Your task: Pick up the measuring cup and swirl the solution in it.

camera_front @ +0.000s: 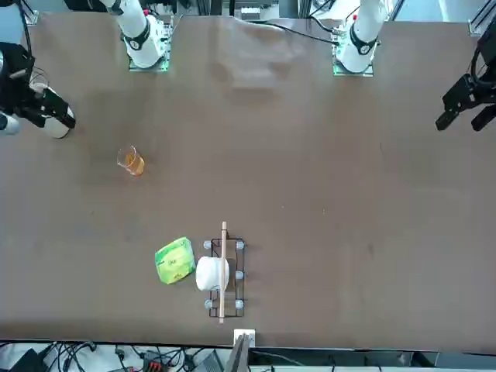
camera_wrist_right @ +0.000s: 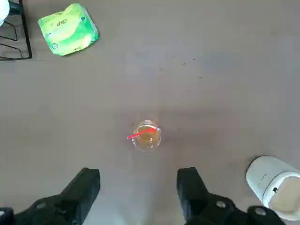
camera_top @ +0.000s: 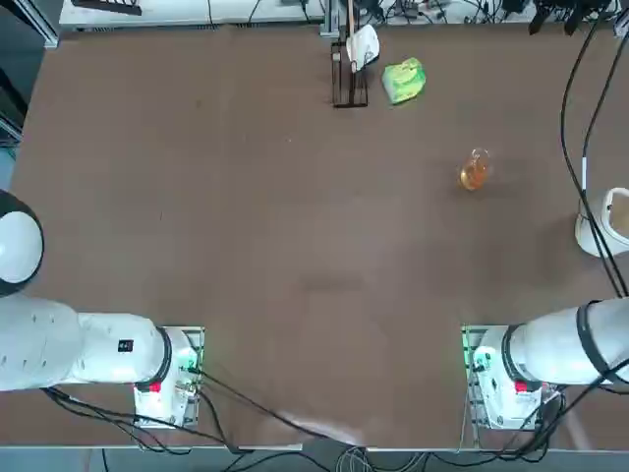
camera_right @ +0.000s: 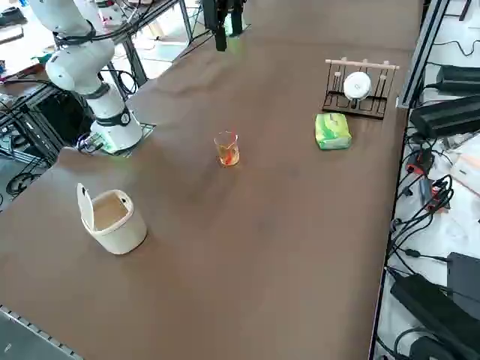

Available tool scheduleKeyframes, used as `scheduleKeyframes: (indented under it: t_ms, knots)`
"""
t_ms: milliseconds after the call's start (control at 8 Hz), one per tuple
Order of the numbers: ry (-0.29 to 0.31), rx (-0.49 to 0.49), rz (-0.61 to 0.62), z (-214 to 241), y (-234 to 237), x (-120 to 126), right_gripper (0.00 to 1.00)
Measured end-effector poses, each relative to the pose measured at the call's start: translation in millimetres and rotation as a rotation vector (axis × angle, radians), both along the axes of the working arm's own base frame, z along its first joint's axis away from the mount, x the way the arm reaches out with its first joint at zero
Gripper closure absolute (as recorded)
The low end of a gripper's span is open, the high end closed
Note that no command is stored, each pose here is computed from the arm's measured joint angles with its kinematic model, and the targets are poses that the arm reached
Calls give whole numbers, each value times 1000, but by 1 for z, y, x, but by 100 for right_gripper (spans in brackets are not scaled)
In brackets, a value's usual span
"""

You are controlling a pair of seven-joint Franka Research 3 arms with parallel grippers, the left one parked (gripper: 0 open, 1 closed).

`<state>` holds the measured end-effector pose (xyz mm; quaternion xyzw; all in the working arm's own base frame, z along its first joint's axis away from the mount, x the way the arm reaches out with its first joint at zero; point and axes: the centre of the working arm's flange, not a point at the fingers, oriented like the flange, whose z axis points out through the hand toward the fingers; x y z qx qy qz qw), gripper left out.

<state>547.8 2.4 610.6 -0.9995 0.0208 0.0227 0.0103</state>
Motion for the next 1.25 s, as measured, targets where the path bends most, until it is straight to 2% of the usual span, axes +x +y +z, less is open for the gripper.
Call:
scheduleKeyframes:
  t_ms: [500, 750, 1250]
  knots:
    - [-2, 0, 9, 3, 5, 0, 0]
    - [17, -76, 39, -4, 25, 0, 0]
    - [102, -182, -93, -68, 87, 19, 0]
